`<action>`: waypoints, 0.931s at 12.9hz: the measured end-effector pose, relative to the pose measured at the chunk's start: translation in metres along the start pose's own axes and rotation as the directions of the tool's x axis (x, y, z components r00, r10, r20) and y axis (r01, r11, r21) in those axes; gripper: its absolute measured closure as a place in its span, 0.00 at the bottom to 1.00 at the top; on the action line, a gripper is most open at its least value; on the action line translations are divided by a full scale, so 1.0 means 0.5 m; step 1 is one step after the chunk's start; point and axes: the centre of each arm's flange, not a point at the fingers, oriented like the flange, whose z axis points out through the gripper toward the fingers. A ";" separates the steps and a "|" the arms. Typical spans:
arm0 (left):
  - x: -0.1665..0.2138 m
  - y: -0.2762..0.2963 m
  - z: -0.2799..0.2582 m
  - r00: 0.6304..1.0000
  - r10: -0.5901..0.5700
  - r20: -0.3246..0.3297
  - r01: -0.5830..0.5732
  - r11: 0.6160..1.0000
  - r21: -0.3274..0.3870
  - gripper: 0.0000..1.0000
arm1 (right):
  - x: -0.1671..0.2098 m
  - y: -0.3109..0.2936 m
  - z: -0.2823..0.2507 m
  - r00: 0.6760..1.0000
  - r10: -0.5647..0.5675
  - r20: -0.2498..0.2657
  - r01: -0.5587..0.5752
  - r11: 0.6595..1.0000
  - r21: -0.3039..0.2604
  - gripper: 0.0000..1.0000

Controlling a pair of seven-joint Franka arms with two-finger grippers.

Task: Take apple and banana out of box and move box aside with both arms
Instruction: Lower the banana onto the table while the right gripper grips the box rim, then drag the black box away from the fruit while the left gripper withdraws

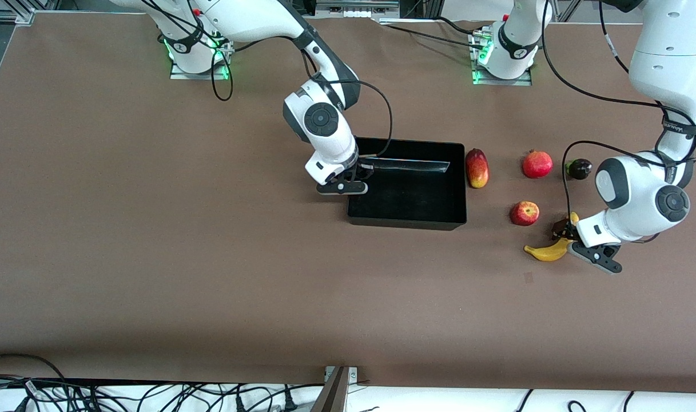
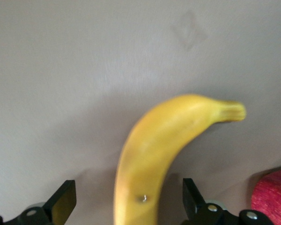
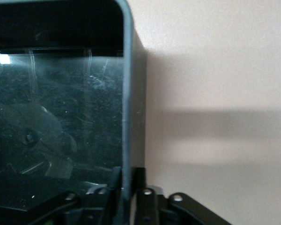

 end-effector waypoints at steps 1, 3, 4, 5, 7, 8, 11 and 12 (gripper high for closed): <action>-0.024 0.011 0.010 0.999 -0.034 0.015 0.034 0.999 -0.009 0.00 | 0.006 0.006 -0.001 1.000 0.006 0.001 -0.006 1.000 -0.003 0.96; -0.057 0.023 -0.015 0.998 -0.060 0.019 0.060 0.998 -0.009 0.00 | 0.029 0.025 -0.015 1.000 0.026 0.015 -0.026 1.000 -0.018 0.96; -0.060 0.024 -0.053 0.998 -0.060 0.010 0.061 0.998 -0.004 0.00 | 0.045 0.039 -0.036 0.999 0.040 0.028 -0.039 0.999 -0.030 0.96; -0.056 0.028 -0.104 0.998 -0.057 0.001 0.057 0.998 0.000 0.00 | 0.067 0.059 -0.072 0.997 0.057 0.045 -0.055 0.998 -0.043 0.96; -0.047 0.049 -0.216 0.999 -0.038 -0.011 0.038 0.999 0.001 0.00 | 0.126 0.132 -0.177 0.994 0.065 0.086 -0.060 0.996 -0.063 0.96; -0.043 0.068 -0.272 1.000 -0.023 -0.011 0.023 1.000 -0.001 0.00 | 0.160 0.189 -0.240 0.992 0.059 0.110 -0.052 0.996 -0.069 0.96; -0.047 0.150 -0.442 1.000 0.030 0.000 -0.030 1.000 -0.008 0.00 | 0.247 0.412 -0.391 0.983 0.038 0.178 -0.022 0.996 -0.089 0.96; -0.055 0.180 -0.499 0.999 0.048 0.003 -0.048 0.999 -0.009 0.00 | 0.266 0.491 -0.416 0.980 0.033 0.196 -0.013 0.995 -0.100 0.96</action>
